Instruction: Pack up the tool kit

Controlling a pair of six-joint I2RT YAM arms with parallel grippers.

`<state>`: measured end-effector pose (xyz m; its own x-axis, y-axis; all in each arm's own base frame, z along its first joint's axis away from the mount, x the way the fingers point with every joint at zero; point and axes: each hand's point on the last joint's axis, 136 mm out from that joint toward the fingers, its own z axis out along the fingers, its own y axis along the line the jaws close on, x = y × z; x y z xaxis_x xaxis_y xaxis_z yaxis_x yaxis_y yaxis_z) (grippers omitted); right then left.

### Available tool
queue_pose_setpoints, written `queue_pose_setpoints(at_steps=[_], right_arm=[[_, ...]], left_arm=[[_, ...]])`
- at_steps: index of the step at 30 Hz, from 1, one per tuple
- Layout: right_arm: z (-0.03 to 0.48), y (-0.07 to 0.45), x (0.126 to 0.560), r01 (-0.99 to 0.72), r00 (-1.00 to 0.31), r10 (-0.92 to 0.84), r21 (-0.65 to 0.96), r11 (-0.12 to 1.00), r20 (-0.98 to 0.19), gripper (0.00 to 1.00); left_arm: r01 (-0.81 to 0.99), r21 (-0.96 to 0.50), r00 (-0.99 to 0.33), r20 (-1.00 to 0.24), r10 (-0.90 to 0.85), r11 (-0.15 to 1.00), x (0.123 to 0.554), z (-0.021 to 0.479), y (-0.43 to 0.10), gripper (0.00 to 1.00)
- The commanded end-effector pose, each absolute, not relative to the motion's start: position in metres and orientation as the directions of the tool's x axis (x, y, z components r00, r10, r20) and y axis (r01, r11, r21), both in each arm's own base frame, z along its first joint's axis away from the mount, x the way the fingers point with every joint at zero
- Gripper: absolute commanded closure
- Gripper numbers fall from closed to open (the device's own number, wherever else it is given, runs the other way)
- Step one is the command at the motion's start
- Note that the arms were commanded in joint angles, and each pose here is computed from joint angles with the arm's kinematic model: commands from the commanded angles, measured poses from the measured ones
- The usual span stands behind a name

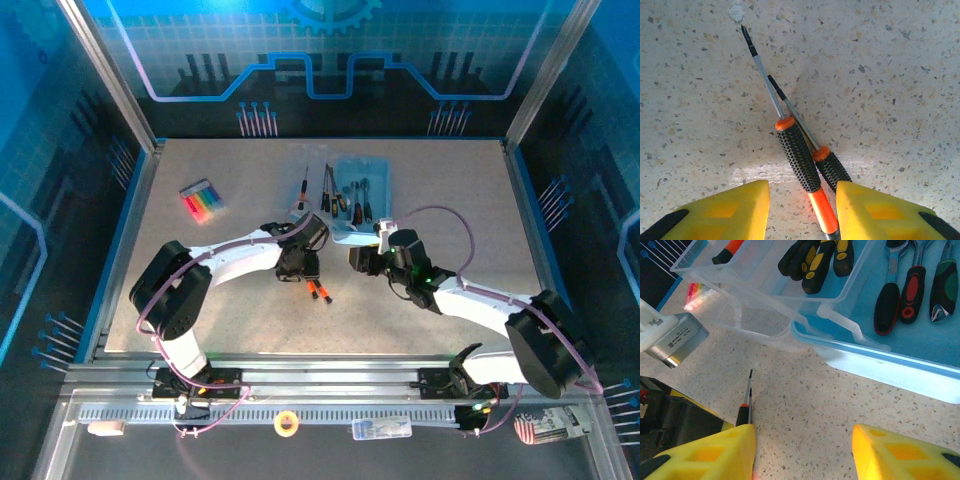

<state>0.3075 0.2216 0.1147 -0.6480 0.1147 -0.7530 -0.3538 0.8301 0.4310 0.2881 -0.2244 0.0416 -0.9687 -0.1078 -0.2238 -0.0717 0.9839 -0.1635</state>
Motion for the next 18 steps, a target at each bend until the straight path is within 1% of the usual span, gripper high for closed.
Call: queue_pose_setpoints(at_steps=[1,10,18], right_arm=[[0.125,0.22,0.313,-0.344,-0.63,0.144,0.44,0.83,-0.764,0.46],[0.115,0.225,0.315,-0.338,-0.662,0.141,0.461,0.82,-0.737,0.46],[0.12,0.222,0.314,-0.339,-0.649,0.15,0.46,0.821,-0.746,0.46]], left_arm=[[-0.072,-0.173,-0.969,-0.223,-0.11,0.982,0.283,0.042,-0.225,0.6],[-0.084,-0.186,-0.968,-0.218,-0.125,0.979,0.278,0.033,-0.223,0.6],[-0.088,-0.18,-0.969,-0.213,-0.126,0.98,0.277,0.026,-0.222,0.62]])
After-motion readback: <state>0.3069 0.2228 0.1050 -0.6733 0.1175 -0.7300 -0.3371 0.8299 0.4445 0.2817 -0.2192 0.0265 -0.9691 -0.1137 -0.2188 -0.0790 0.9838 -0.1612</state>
